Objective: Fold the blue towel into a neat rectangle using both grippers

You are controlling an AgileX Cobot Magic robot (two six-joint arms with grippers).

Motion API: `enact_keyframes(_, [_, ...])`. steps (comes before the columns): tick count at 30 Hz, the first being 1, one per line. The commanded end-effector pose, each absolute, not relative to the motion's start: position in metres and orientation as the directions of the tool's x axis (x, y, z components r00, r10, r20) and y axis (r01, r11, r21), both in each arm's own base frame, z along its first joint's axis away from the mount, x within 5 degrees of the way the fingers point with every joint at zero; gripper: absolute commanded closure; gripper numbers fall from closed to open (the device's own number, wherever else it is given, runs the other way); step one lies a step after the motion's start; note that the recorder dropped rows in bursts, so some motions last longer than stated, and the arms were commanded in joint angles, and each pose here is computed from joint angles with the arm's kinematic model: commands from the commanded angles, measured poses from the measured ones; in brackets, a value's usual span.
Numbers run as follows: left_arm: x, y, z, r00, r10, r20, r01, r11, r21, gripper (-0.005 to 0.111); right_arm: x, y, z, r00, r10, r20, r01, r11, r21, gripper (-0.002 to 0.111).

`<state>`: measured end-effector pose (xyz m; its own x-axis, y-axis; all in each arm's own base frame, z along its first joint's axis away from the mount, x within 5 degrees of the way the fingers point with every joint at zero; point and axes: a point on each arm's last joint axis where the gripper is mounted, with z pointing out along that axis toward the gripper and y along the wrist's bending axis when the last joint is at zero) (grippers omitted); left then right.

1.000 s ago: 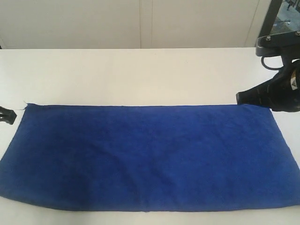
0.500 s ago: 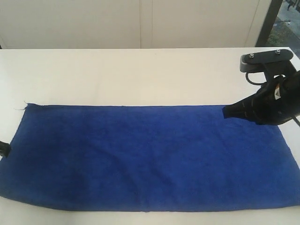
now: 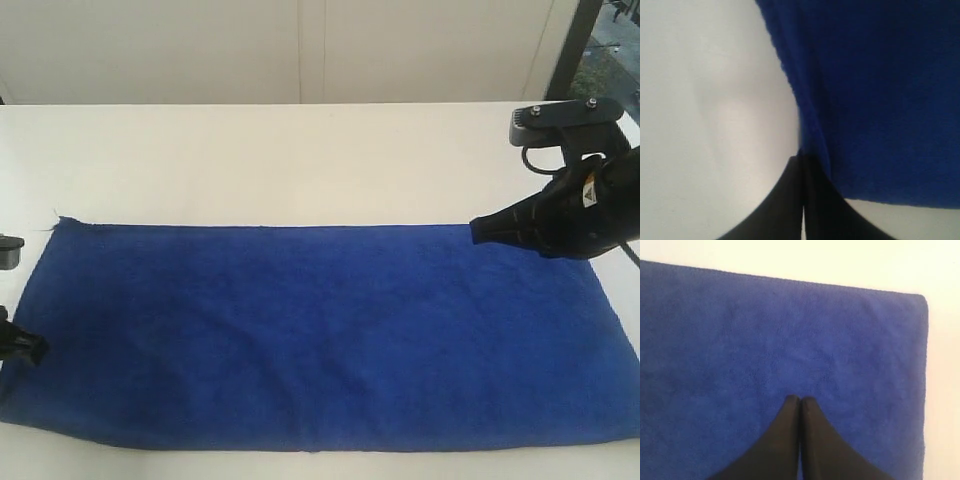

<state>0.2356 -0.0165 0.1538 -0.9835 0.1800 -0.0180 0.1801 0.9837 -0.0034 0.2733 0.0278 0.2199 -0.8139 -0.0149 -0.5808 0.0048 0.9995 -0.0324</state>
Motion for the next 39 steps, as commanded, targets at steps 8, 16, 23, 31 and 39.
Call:
enact_keyframes(8, [0.246,-0.028,0.182,-0.981,0.182,-0.071,0.189,0.977,-0.101,0.107,0.274,0.027,0.220,-0.807,-0.011,-0.590,0.004,1.000,-0.024,0.108])
enact_keyframes(16, [0.243,-0.029,0.182,-0.964,0.260,-0.054,0.265,0.957,-0.114,0.107,0.274,0.027,0.220,-0.808,-0.011,-0.589,0.004,1.000,-0.024,0.108])
enact_keyframes(23, [0.235,-0.013,0.197,-0.975,0.219,0.044,0.220,0.974,0.042,0.107,0.274,0.027,0.219,-0.810,-0.006,-0.587,0.007,1.000,-0.021,0.108])
enact_keyframes(31, [0.233,-0.010,0.169,-0.966,0.251,0.063,0.255,0.964,0.070,0.107,0.273,0.028,0.219,-0.810,0.006,-0.586,0.014,1.000,-0.009,0.108])
enact_keyframes(39, [0.239,-0.001,0.157,-0.976,0.197,0.091,0.210,0.964,0.166,0.107,0.274,0.028,0.220,-0.808,0.010,-0.590,0.015,1.000,-0.004,0.108])
